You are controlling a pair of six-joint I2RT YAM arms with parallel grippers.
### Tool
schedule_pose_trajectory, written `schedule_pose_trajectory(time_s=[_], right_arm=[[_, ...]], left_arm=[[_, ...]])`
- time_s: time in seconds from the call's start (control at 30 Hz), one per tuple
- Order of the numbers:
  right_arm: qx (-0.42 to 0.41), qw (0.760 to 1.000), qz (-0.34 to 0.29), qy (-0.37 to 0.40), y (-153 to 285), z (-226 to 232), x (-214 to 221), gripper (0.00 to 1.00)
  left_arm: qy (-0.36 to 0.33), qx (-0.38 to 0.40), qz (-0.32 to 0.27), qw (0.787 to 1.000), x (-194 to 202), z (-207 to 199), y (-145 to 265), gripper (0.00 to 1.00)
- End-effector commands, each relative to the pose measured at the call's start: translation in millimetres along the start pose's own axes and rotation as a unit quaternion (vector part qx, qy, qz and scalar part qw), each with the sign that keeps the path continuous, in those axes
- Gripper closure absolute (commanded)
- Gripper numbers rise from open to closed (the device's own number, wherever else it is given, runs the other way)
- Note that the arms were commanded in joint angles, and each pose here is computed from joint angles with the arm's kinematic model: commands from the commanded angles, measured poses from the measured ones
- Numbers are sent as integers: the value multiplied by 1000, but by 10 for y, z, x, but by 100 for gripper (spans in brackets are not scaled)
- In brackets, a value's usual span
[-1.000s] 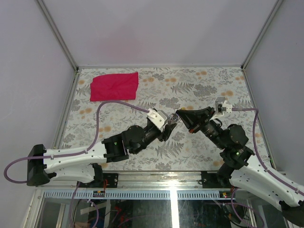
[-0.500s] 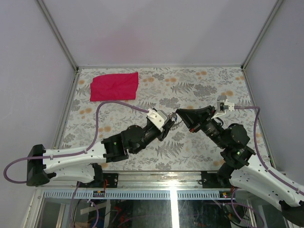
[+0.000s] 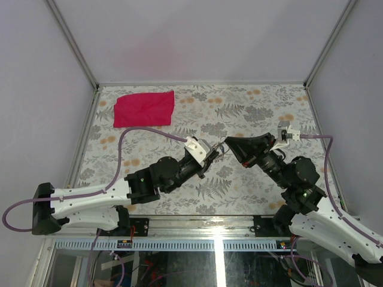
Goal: Put the keys on the keyring
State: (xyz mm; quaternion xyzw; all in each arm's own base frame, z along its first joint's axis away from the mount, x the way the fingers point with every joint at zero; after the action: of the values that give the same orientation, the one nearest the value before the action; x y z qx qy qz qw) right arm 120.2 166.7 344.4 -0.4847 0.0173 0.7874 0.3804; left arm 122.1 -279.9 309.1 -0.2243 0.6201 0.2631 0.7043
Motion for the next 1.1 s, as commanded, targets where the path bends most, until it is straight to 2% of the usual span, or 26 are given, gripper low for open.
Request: schedule_pose_trajectory(time_s=[0.0, 0.13, 0.3, 0.37, 0.6, 0.73, 0.8, 1.07], right_arm=[[1, 999, -43, 29, -1, 137, -301, 78], [48, 996, -43, 66, 49, 87, -396, 63], [89, 985, -19, 147, 192, -20, -425, 60], [69, 979, -9, 190, 261, -12, -431, 61], [-82, 948, 13, 308, 453, 133, -370, 62], [-106, 943, 17, 315, 451, 149, -330, 63], [-131, 937, 32, 323, 425, 178, -305, 60], [-197, 868, 66, 451, 341, 118, -214, 57]], left_arm=[[15, 31, -28, 999, -269, 15, 86, 100], [18, 71, 1, 997, -202, -41, 155, 100], [44, 87, 22, 995, -132, -63, 257, 100], [56, 82, 24, 995, -122, -55, 286, 100], [76, 58, 38, 995, -136, -22, 303, 100], [81, 56, 38, 994, -127, -27, 300, 100], [84, 50, 37, 994, -131, -20, 297, 100], [97, 29, 39, 994, -153, -3, 267, 100]])
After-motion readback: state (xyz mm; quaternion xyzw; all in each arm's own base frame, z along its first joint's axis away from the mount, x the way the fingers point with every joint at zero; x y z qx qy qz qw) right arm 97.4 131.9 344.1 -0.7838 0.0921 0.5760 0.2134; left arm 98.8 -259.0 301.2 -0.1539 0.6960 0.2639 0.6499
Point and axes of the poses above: each gripper's point midway between its finger pads, its own y axis back along the fingers, its own z axis along the line the jaws close on, x = y × z, the point moved 9 cm from there along y, back along the fingers, and after that the axes turned 5 degrees about -y, right-handed, at the moved point
